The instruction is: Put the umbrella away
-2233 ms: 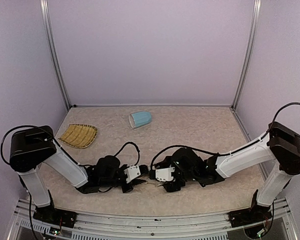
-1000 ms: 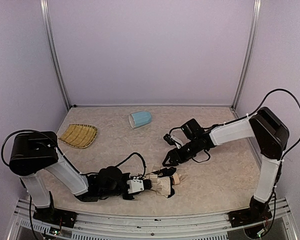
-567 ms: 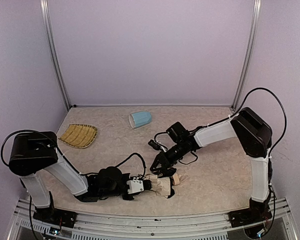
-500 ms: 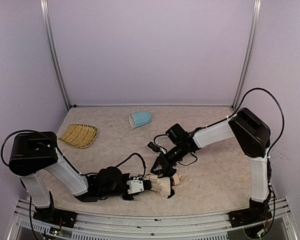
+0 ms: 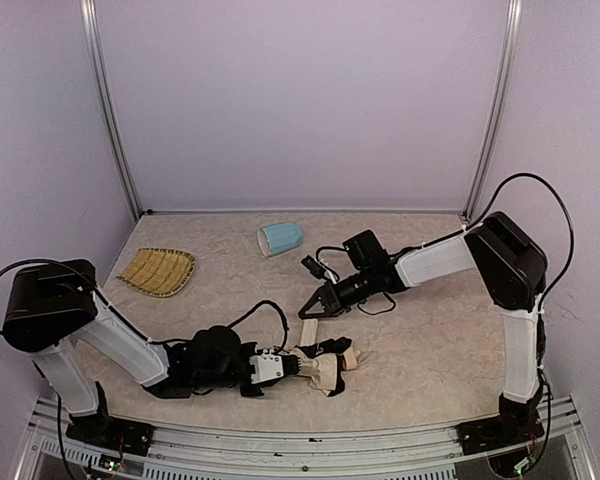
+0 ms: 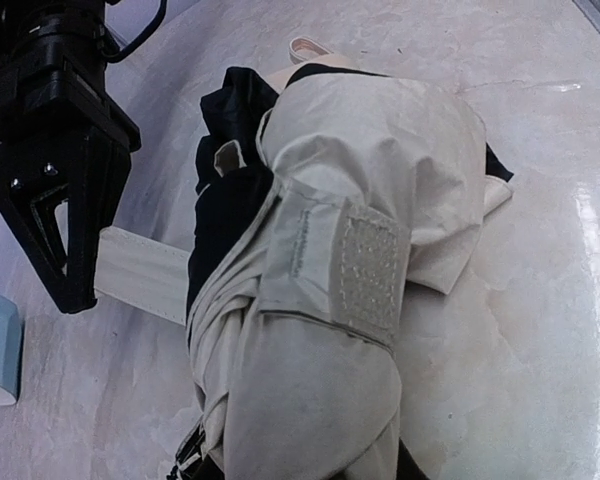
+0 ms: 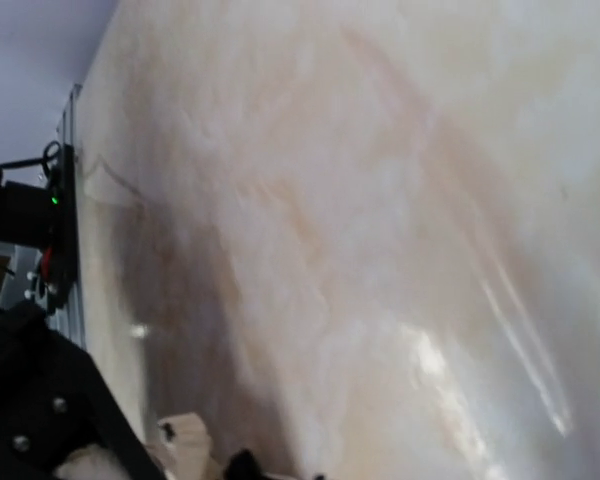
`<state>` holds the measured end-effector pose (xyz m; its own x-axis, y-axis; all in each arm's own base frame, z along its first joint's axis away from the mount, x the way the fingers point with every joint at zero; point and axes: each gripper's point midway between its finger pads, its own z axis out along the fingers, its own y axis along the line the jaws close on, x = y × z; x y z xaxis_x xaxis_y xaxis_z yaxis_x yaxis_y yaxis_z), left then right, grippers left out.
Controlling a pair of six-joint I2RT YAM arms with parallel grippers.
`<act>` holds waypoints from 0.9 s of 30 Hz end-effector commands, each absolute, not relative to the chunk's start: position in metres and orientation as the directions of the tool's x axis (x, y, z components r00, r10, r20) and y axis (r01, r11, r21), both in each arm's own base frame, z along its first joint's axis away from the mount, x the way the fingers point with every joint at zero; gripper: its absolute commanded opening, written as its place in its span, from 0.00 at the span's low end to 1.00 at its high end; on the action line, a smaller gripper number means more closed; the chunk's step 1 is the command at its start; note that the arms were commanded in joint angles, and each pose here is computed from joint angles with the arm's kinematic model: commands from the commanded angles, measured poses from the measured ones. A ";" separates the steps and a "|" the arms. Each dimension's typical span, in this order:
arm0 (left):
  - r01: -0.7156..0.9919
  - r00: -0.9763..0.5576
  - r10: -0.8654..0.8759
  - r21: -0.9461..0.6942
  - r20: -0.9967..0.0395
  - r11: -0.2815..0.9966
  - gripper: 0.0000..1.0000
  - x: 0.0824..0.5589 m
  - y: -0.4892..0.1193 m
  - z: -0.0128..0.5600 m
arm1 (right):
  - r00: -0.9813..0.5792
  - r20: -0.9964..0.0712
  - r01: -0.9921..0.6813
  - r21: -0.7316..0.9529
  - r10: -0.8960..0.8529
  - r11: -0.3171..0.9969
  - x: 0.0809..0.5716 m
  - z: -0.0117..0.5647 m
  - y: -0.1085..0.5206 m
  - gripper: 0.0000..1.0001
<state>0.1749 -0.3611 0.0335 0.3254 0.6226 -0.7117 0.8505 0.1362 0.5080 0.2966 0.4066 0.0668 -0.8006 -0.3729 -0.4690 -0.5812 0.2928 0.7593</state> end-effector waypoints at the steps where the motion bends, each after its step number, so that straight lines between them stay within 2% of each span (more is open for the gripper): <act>1: 0.942 0.283 0.639 0.333 -0.715 -0.044 0.00 0.137 -0.357 0.007 | -0.651 -0.726 -0.757 0.598 -0.221 0.266 0.347 0.141 0.405 0.00; 7: 0.971 0.233 0.632 0.217 -0.739 -0.104 0.00 0.135 -0.365 0.006 | -0.557 -0.810 -0.819 0.500 -0.183 0.282 0.359 0.177 0.404 0.00; 10: 0.987 0.159 0.666 0.134 -0.729 -0.088 0.00 0.143 -0.367 -0.001 | -0.527 -0.831 -0.836 0.470 -0.177 0.281 0.360 0.192 0.404 0.00; 13: 0.995 -0.057 0.651 0.010 -0.757 0.099 0.00 0.179 -0.364 0.001 | -0.497 -0.847 -0.855 0.442 -0.189 0.271 0.344 0.198 0.403 0.00; 16: 0.953 -0.278 0.587 -0.143 -0.760 0.266 0.00 0.212 -0.361 0.003 | -0.466 -0.862 -0.880 0.427 -0.200 0.211 0.304 0.197 0.403 0.00; 19: 0.914 -0.393 0.553 -0.246 -0.735 0.323 0.00 0.227 -0.368 0.000 | -0.444 -0.880 -0.894 0.423 -0.166 0.147 0.276 0.202 0.405 0.00; 23: 0.829 -0.552 0.468 -0.393 -0.690 0.399 0.00 0.252 -0.371 -0.004 | -0.464 -0.865 -0.885 0.447 -0.189 0.128 0.262 0.185 0.409 0.00; 27: 0.757 -0.646 0.438 -0.452 -0.625 0.471 0.00 0.272 -0.363 -0.018 | -0.444 -0.873 -0.896 0.436 -0.203 0.084 0.246 0.178 0.412 0.00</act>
